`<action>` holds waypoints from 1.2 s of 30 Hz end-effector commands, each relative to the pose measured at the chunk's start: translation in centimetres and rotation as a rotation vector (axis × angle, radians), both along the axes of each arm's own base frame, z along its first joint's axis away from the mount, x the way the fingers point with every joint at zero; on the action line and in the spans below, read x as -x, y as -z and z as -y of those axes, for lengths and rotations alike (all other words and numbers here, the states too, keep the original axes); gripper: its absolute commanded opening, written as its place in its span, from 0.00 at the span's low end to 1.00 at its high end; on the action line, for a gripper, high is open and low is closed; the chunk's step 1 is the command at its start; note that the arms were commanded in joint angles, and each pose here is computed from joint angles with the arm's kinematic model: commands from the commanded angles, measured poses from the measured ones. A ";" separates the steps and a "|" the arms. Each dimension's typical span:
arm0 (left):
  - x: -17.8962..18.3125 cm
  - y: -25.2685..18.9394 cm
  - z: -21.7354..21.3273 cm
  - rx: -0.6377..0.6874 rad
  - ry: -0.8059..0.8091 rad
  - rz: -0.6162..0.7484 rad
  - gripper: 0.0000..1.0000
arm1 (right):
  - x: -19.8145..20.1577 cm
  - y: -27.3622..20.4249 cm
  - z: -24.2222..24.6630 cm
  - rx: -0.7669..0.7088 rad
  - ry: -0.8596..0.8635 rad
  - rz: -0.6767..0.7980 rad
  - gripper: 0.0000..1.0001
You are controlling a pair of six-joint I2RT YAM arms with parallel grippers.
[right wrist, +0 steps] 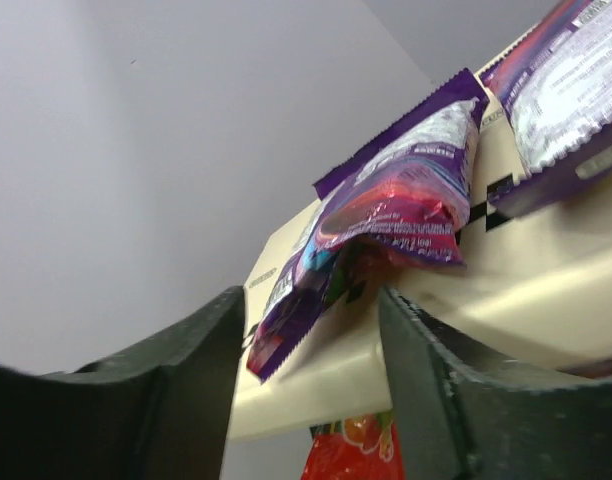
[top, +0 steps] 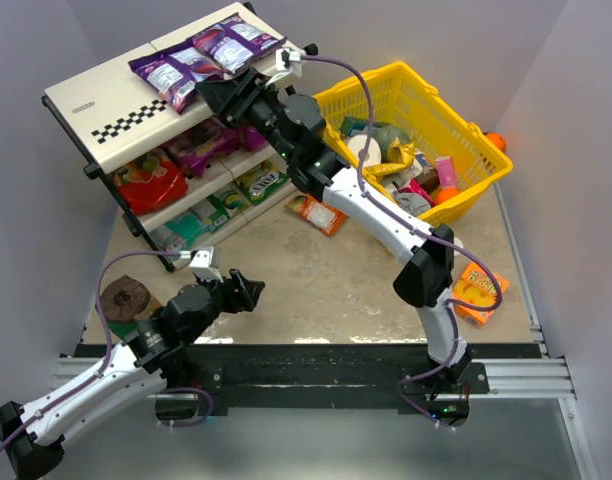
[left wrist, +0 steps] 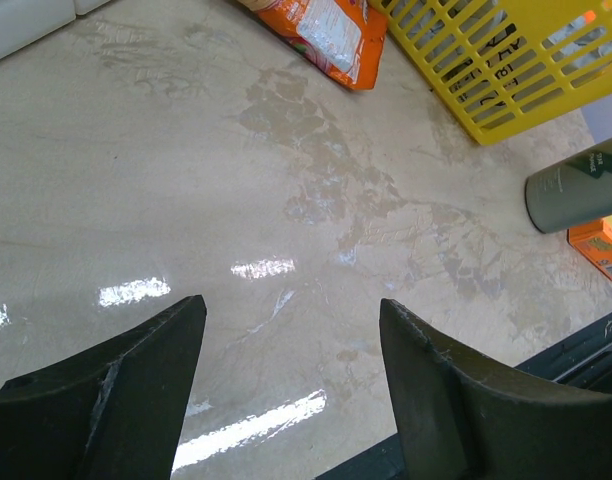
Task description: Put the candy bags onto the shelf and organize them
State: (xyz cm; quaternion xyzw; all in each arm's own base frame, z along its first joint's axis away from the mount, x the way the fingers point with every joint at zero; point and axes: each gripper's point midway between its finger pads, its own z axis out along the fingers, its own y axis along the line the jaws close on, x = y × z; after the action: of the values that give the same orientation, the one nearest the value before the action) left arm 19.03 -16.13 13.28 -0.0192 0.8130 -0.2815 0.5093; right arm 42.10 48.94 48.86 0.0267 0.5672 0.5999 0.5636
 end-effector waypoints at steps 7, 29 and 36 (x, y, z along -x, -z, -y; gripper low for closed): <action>-0.4 -1.2 0.1 0.028 -0.013 0.032 0.76 | 7.0 -5.0 7.0 -0.014 0.027 0.058 0.69; -0.3 -2.6 0.0 0.067 -0.018 0.053 0.89 | 7.8 29.8 21.4 0.564 0.542 -0.510 0.75; 0.0 -2.9 0.0 0.073 -0.009 0.049 0.98 | 6.0 36.9 21.3 0.695 0.638 -0.592 0.69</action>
State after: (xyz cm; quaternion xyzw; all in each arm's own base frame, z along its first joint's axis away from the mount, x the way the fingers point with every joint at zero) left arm 18.95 -15.93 13.85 -0.0238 0.8061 -0.2881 0.5164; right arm 33.85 27.78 11.38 0.1288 0.8546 0.1596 0.4771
